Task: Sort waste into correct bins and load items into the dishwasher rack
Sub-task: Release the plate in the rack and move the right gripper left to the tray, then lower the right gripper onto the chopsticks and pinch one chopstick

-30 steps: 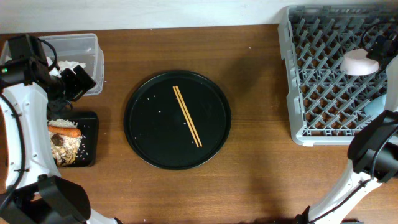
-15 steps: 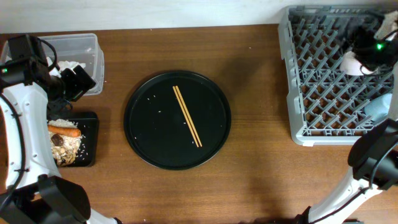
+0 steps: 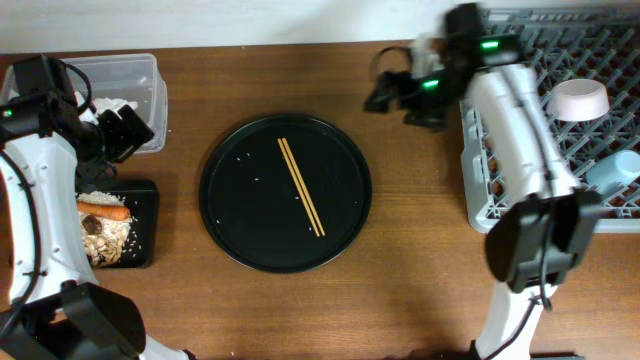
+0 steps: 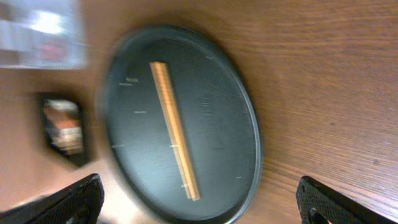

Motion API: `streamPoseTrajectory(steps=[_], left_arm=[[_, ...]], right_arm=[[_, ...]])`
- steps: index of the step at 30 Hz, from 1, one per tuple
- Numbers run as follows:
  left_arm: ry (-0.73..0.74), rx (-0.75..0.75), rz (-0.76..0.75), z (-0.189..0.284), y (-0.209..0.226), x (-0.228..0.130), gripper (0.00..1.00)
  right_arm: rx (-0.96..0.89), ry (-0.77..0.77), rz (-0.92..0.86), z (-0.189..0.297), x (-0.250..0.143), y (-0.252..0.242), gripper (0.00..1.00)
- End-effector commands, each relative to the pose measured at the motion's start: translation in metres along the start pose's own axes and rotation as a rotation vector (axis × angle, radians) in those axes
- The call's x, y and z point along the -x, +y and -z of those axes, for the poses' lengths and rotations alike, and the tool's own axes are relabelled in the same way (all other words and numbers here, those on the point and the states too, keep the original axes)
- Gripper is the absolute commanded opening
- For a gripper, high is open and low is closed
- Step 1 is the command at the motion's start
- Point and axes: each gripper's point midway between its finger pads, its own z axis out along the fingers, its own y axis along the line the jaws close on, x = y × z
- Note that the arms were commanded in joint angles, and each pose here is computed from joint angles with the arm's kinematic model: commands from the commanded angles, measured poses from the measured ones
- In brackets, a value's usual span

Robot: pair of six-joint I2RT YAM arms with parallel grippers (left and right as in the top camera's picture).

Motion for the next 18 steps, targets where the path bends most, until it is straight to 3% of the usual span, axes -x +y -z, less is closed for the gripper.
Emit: streamPoseTrajectory(steps=[1,8,18], left_arm=[[-0.028,-0.008,0.009,0.011,-0.001,0.001,0.99],[-0.028,-0.008,0.009,0.011,-0.001,0.001,0.99],[-0.028,-0.008,0.009,0.011,-0.001,0.001,0.99]], right_arm=[[-0.265,-0.116,0.079,-0.007,0.005,0.014,0.98],[-0.317,-0.143,0.205,-0.052,-0.007,0.063,0.98],[-0.339,0.077,0.18,-0.149,-0.062,0.063,0.95]])
